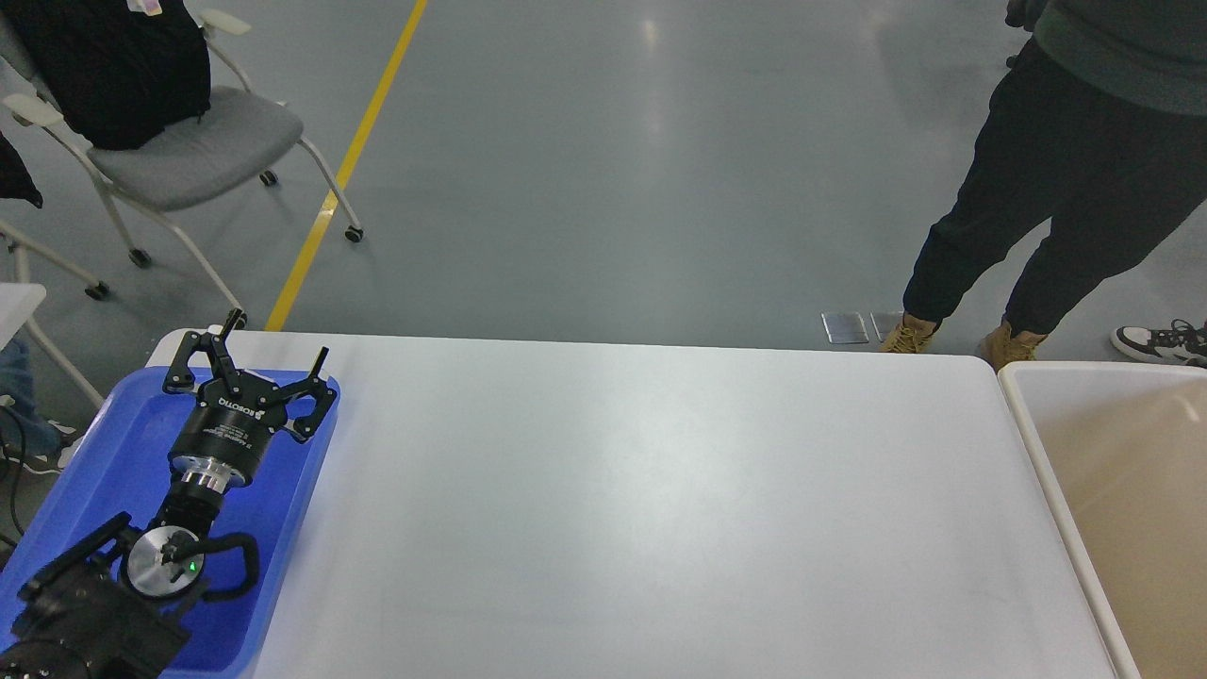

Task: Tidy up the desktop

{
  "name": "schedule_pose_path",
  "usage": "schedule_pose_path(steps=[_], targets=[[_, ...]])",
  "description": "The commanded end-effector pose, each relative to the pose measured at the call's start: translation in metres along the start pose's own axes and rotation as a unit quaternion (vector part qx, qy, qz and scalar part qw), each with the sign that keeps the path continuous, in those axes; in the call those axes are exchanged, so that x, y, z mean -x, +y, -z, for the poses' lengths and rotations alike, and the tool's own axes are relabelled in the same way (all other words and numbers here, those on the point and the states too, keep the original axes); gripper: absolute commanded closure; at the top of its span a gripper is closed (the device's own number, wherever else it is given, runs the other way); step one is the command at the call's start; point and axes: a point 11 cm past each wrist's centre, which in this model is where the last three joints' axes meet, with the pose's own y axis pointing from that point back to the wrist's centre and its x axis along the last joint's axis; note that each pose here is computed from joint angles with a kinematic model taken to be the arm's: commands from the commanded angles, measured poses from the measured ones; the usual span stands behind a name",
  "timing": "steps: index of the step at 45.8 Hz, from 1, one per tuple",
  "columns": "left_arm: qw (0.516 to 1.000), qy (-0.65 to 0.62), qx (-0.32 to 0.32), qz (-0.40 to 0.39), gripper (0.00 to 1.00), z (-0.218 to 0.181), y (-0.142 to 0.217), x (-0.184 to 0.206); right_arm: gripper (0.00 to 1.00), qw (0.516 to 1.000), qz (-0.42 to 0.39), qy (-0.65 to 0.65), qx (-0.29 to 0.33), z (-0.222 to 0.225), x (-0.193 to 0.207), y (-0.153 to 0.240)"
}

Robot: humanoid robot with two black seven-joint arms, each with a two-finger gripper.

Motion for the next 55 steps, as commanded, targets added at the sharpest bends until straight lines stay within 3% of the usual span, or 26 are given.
schedule_pose_path(steps=[1,20,21,23,25,26,27,55], targets=[[1.0,0.0,0.0,0.0,0.01,0.0,0.0,0.0,1.0,0.992,-0.001,-0.095,0.077,-0.075,0.049,0.0],[1.0,0.0,0.0,0.0,0.01,0.0,0.0,0.0,1.0,0.984,0.017,-0.141,0.111,-0.114,0.07,0.005],[1.0,0.0,0.0,0.0,0.01,0.0,0.0,0.0,0.89,0.983,0.02,-0.142,0.111,-0.114,0.072,0.006],[1.0,0.0,0.0,0.0,0.01,0.0,0.0,0.0,0.54,0.983,0.025,-0.143,0.111,-0.113,0.078,0.007],[1.0,0.0,0.0,0.0,0.01,0.0,0.0,0.0,0.3,0.983,0.025,-0.143,0.111,-0.114,0.079,0.007],[1.0,0.0,0.0,0.0,0.01,0.0,0.0,0.0,0.08,0.983,0.027,-0.143,0.111,-0.114,0.079,0.007],[1.0,0.0,0.0,0.0,0.01,0.0,0.0,0.0,0.0,0.983,0.029,-0.143,0.111,-0.114,0.08,0.007],[1.0,0.0,0.0,0.0,0.01,0.0,0.0,0.0,0.0,0.99,0.062,-0.09,0.087,-0.095,0.092,0.007]])
